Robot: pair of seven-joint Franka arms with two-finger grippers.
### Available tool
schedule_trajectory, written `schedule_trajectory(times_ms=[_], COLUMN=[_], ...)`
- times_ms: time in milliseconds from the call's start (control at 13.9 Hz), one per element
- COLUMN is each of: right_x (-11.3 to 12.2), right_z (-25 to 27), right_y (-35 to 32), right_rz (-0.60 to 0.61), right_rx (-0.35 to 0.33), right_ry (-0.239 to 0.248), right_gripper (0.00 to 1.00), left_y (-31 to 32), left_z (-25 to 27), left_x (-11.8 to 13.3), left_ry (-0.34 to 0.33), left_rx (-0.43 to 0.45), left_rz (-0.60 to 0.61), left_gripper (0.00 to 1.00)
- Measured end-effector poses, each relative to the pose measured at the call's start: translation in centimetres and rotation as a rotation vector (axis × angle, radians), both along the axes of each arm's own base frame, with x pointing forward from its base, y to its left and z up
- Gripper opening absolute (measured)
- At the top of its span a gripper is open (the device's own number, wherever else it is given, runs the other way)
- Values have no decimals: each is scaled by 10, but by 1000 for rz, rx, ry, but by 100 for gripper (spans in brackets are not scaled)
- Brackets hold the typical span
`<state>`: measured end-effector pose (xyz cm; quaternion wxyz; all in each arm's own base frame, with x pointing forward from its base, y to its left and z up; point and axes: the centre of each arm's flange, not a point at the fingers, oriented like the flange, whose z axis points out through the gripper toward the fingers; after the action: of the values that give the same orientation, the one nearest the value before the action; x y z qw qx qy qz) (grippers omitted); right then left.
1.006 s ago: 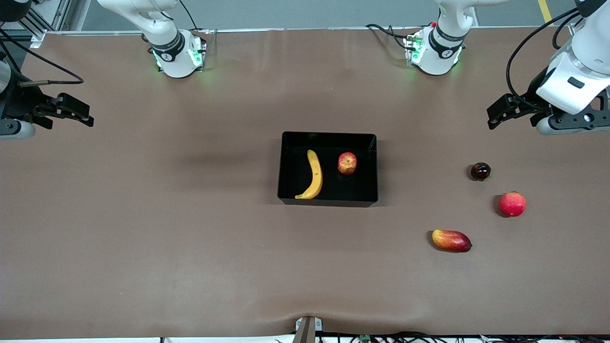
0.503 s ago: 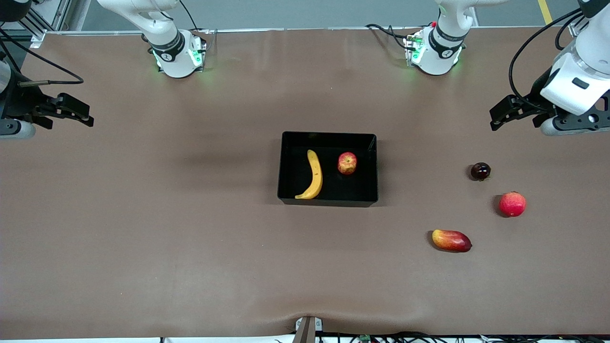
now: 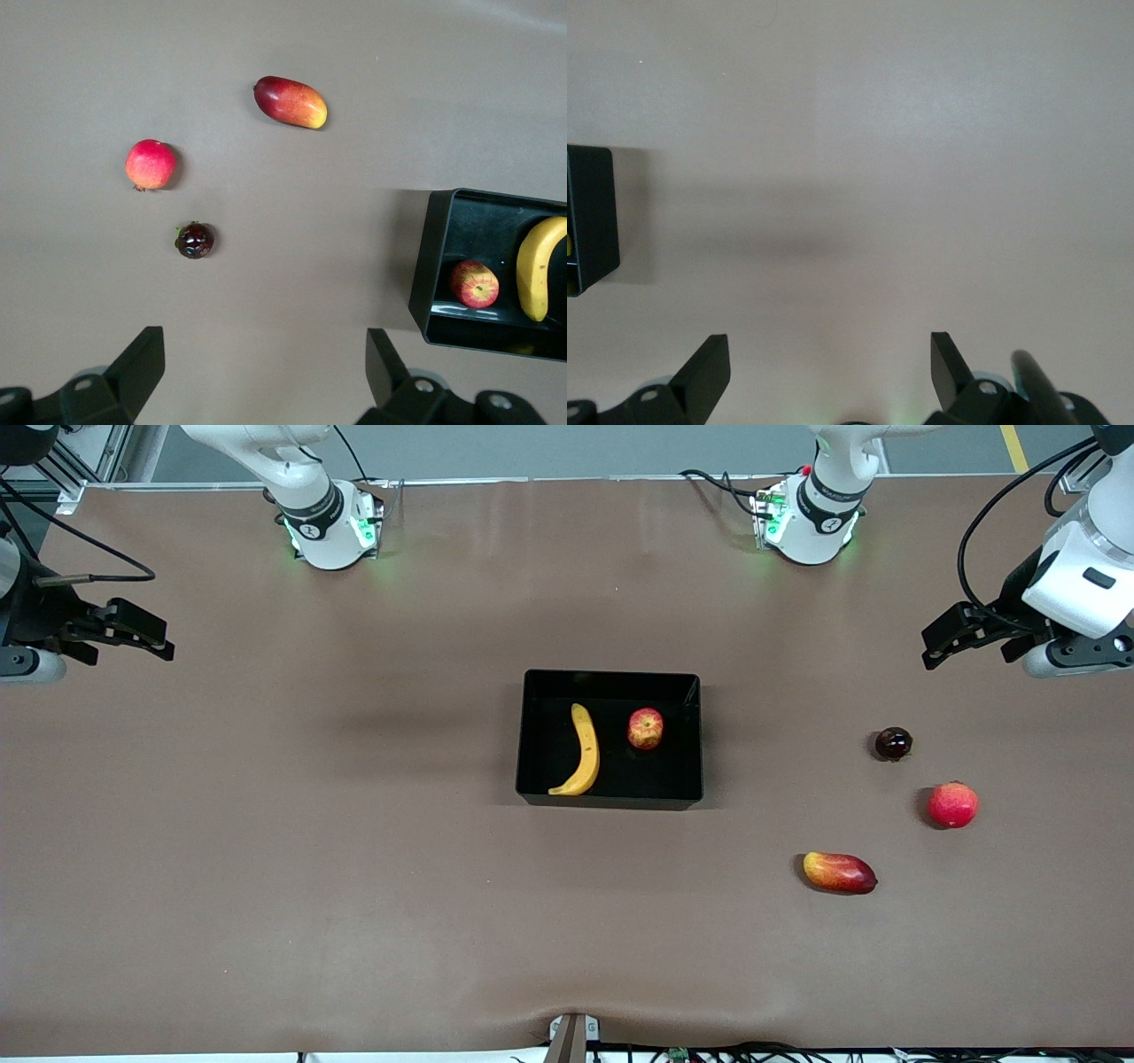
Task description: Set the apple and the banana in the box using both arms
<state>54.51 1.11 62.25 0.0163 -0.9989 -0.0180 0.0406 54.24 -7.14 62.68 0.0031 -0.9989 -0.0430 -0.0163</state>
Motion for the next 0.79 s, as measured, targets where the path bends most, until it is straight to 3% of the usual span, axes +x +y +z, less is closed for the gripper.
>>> schedule_trajectory(times_ms=[790], right_x=[0], right_z=[0], right_y=[0], right_rz=[0], right_rx=[0], right_ry=[0], right_gripper=[100], left_y=[3], left_z=[-8], left_x=[3], left_ry=[28], left_rx=[6], left_rz=[4], left_gripper=[100])
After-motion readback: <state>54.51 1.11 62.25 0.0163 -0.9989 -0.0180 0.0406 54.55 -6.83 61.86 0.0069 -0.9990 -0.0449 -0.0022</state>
